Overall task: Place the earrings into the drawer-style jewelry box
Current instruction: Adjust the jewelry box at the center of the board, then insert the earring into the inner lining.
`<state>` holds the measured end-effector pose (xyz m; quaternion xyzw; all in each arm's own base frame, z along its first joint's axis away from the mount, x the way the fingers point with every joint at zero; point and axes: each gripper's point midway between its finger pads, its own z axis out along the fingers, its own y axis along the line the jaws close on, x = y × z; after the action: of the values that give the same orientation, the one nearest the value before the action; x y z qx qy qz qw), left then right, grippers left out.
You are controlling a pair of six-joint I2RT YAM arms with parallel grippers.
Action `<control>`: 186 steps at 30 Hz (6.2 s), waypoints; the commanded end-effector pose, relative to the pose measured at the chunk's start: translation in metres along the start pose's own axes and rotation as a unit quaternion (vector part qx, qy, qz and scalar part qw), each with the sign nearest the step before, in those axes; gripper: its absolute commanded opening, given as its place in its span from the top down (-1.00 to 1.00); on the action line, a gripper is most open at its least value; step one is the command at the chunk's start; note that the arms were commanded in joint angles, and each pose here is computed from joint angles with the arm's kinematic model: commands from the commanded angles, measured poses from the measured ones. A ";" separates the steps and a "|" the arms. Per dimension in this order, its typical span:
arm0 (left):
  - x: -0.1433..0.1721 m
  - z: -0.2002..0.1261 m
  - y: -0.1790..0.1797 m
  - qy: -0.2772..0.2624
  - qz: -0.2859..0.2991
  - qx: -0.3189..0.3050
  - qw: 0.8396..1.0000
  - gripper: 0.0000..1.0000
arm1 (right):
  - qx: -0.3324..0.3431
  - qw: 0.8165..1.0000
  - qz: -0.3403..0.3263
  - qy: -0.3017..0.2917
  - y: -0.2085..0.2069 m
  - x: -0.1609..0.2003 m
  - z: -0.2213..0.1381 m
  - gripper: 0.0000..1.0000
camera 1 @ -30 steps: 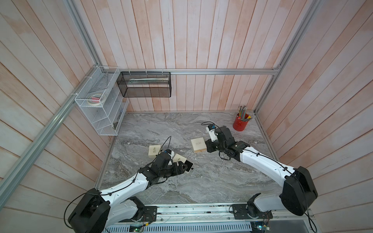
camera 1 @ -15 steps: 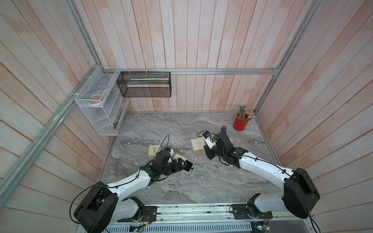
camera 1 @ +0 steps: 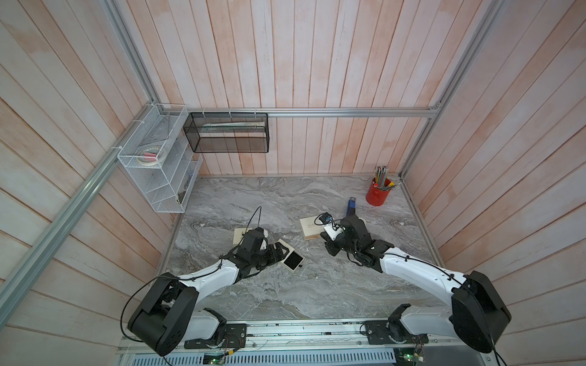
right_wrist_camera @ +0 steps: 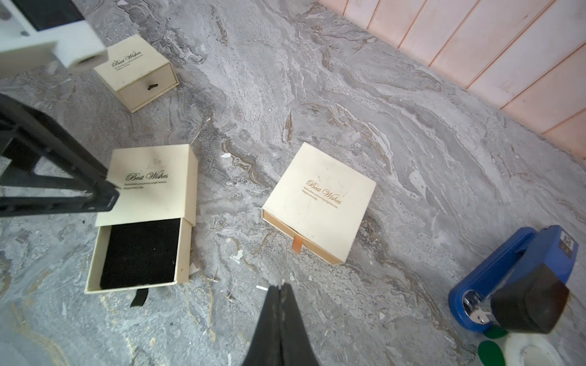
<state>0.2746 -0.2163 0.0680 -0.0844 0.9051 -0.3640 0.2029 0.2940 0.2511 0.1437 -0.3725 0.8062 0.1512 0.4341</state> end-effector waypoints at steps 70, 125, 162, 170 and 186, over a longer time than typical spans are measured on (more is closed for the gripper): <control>0.012 -0.004 0.013 0.011 -0.011 0.108 0.994 0.17 | -0.101 0.882 -0.456 -0.065 0.137 0.017 0.086 1.00; 0.008 0.007 0.013 0.025 -0.009 0.107 0.994 0.38 | -0.085 0.870 -0.484 -0.034 0.143 0.033 0.096 1.00; -0.001 0.009 0.013 0.016 -0.012 0.101 0.995 0.33 | -0.066 0.872 -0.484 -0.020 0.130 0.032 0.101 1.00; -0.001 0.010 0.014 0.018 -0.011 0.097 0.995 0.34 | -0.074 0.868 -0.491 -0.009 0.132 0.041 0.101 1.00; -0.002 0.012 0.014 0.021 -0.007 0.096 0.995 0.35 | -0.091 0.860 -0.502 0.012 0.137 0.052 0.104 1.00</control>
<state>0.2763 -0.2111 0.0474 -0.0756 0.8707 -0.4503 0.1827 0.2418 0.3793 0.0423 -0.7527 0.4989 -0.0181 0.4292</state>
